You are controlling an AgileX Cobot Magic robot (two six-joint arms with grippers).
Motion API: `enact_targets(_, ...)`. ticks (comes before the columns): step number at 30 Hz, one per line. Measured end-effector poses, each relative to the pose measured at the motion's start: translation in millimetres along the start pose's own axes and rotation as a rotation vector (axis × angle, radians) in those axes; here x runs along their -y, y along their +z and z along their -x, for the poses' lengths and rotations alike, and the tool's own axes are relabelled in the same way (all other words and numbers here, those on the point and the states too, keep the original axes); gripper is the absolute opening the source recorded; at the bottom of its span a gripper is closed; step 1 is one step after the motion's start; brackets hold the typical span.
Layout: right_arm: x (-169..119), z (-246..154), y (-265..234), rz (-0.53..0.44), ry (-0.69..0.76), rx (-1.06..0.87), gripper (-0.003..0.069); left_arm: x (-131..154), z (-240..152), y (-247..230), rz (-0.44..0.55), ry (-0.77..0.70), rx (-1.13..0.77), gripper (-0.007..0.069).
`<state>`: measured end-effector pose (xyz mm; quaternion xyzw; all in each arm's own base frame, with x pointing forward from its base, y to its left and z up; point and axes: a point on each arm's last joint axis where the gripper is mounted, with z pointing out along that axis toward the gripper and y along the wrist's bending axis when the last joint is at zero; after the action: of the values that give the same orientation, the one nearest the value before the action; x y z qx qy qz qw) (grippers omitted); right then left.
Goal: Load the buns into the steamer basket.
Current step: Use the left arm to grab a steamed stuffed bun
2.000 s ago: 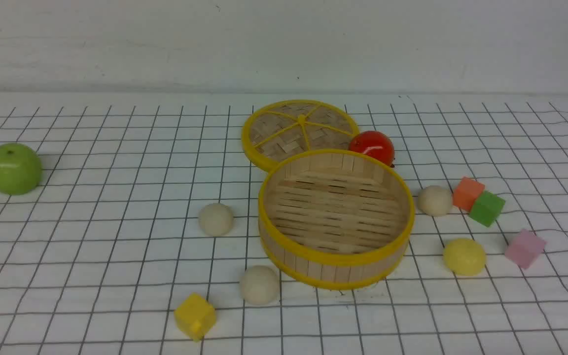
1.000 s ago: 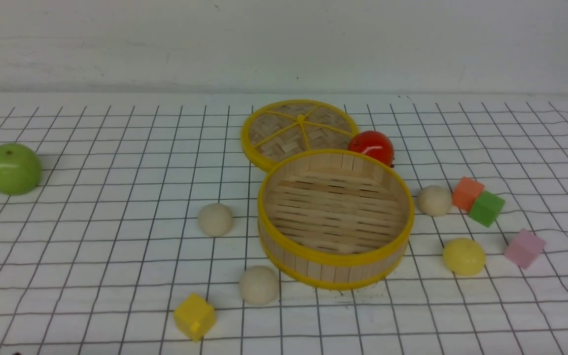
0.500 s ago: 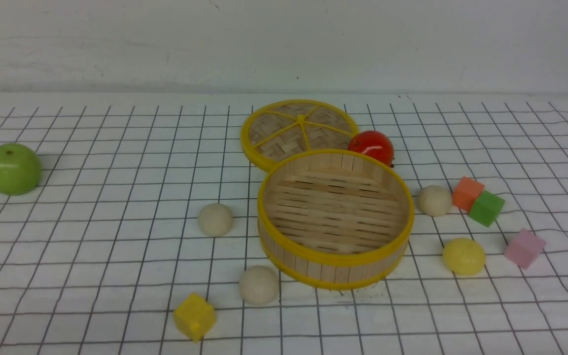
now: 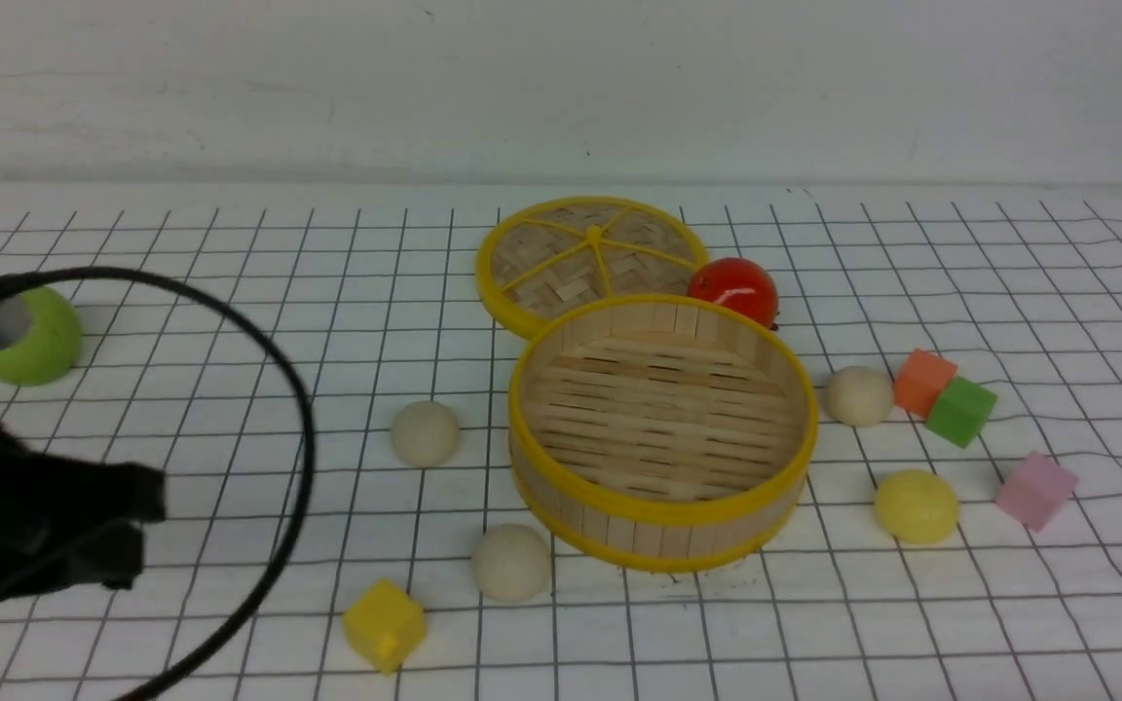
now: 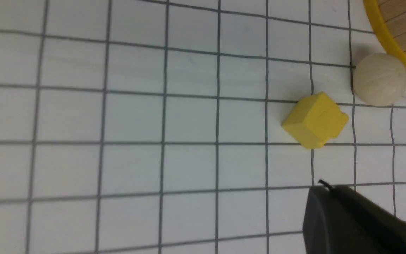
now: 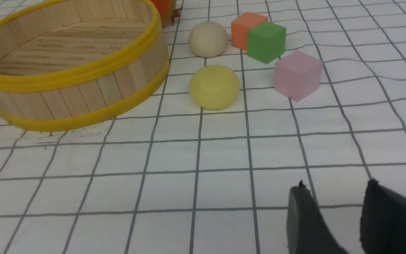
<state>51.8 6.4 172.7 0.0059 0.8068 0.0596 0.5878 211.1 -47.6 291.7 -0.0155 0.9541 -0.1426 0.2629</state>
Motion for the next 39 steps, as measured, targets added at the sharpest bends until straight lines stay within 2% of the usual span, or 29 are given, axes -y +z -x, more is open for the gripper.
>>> enact_targets(2,0,0,0,0.000,0.000,0.000,0.0241,26,8,19,-0.045,0.112,-0.053,-0.0013)
enact_targets(4,0,0,0,0.000,0.000,0.000,0.0241,36,10,28,-0.057,0.150,-0.079,-0.0013)
enact_targets(5,0,0,0,0.000,0.000,0.000,0.0241,57,12,40,-0.073,0.216,-0.115,-0.0013)
enact_targets(7,0,0,0,0.000,0.000,0.000,0.0241,81,13,55,-0.078,0.274,-0.156,-0.0013)
enact_targets(14,0,0,0,0.000,0.000,0.000,0.0241,134,21,107,-0.079,0.396,-0.232,-0.0013)
enact_targets(19,0,0,0,0.000,0.000,0.000,0.0241,144,36,129,-0.069,0.401,-0.227,-0.0012)
enact_targets(22,0,0,0,0.000,0.000,0.000,0.0241,147,45,144,-0.052,0.411,-0.229,0.0019)
enact_targets(27,0,0,0,0.000,0.000,0.000,0.0241,144,44,169,0.006,0.452,-0.281,0.0164)
enact_targets(28,0,0,0,0.000,0.000,0.000,0.0241,144,44,170,0.007,0.452,-0.282,0.0164)
enact_targets(31,0,0,0,0.000,0.000,0.000,0.0241,143,43,175,0.020,0.463,-0.291,0.0250)
enact_targets(34,0,0,0,0.000,0.000,0.000,0.0241,142,46,176,0.030,0.481,-0.276,0.0277)
enact_targets(39,0,0,0,0.000,0.000,0.000,0.0241,141,45,183,0.043,0.497,-0.271,0.0279)
